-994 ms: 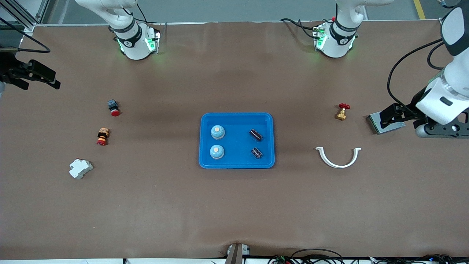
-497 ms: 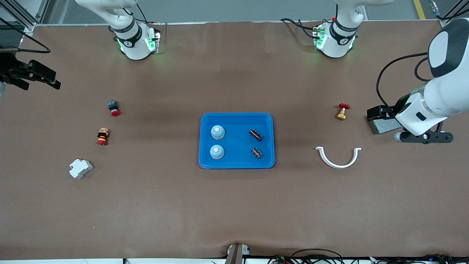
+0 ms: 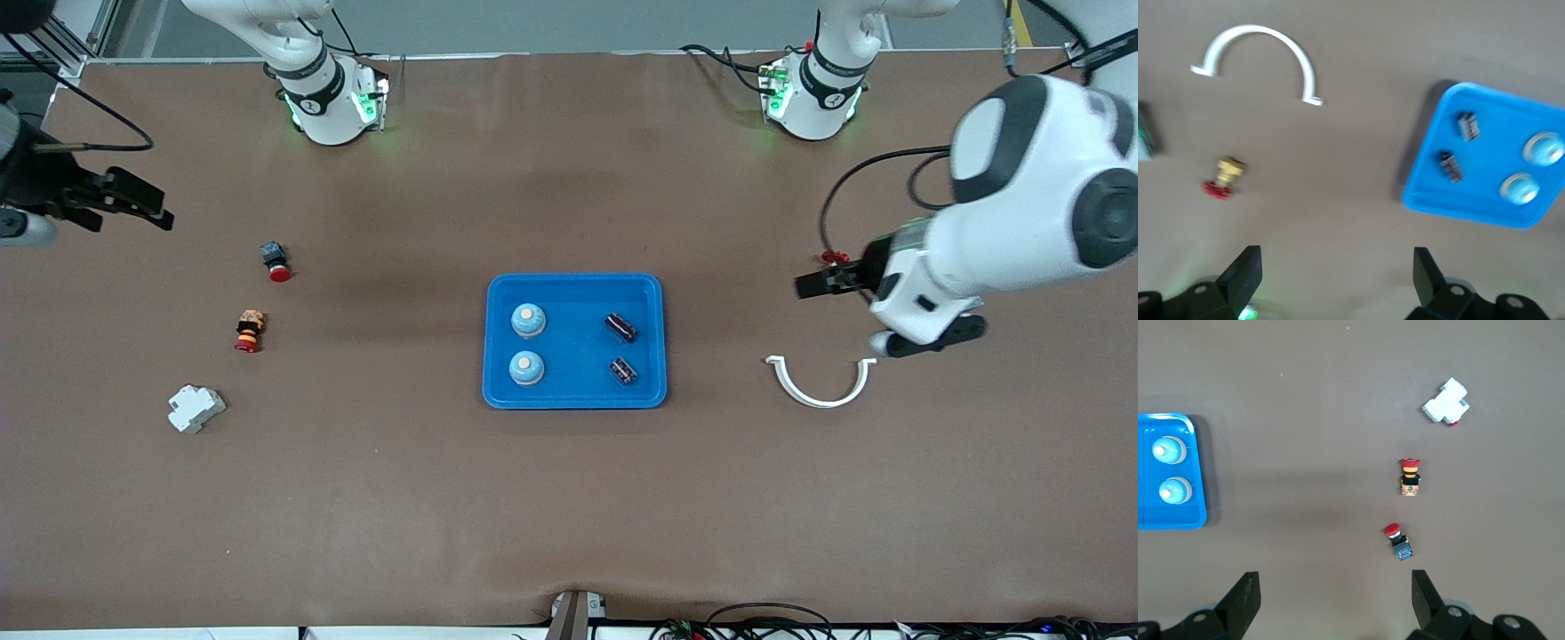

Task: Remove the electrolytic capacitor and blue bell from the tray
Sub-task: 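Reach the left gripper to a capacitor while the right gripper reaches a bell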

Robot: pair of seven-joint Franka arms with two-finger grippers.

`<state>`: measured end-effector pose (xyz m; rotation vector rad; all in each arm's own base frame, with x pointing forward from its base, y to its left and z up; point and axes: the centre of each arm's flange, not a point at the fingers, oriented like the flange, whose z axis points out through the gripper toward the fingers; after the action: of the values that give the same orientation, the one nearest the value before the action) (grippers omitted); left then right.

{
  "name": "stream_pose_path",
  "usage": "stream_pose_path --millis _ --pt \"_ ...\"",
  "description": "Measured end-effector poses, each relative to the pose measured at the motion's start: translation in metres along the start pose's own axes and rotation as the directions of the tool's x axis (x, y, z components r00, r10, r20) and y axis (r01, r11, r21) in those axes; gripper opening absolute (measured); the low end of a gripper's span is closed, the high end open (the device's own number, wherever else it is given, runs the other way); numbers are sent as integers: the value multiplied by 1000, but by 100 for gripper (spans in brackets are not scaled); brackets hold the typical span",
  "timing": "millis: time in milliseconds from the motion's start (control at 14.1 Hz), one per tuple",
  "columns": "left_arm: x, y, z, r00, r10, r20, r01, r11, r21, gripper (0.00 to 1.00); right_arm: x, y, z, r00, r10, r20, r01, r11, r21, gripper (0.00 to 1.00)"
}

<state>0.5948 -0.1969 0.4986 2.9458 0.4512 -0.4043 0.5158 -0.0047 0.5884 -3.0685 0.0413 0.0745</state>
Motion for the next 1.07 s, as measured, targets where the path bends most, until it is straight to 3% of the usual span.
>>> stream_pose_path --millis 142,284,568,710,1065 --pt "-18 49 24 994 -109 -27 109 994 -7 100 -14 -11 36 999 37 -15 -36 999 12 100" --pt "-28 93 60 975 -218 -47 217 976 -21 100 -31 -47 72 989 145 -19 -144 989 17 100" --pt "-22 153 155 902 -422 -92 418 906 -59 100 -68 -156 138 932 359 -54 -358 933 35 100" --pt "-10 161 196 878 -461 -128 457 888 -57 100 -84 -182 168 901 430 -60 -427 903 48 100" --pt "20 163 254 862 -482 -159 469 876 -112 100 -117 -266 257 810 584 -49 -581 811 68 100"
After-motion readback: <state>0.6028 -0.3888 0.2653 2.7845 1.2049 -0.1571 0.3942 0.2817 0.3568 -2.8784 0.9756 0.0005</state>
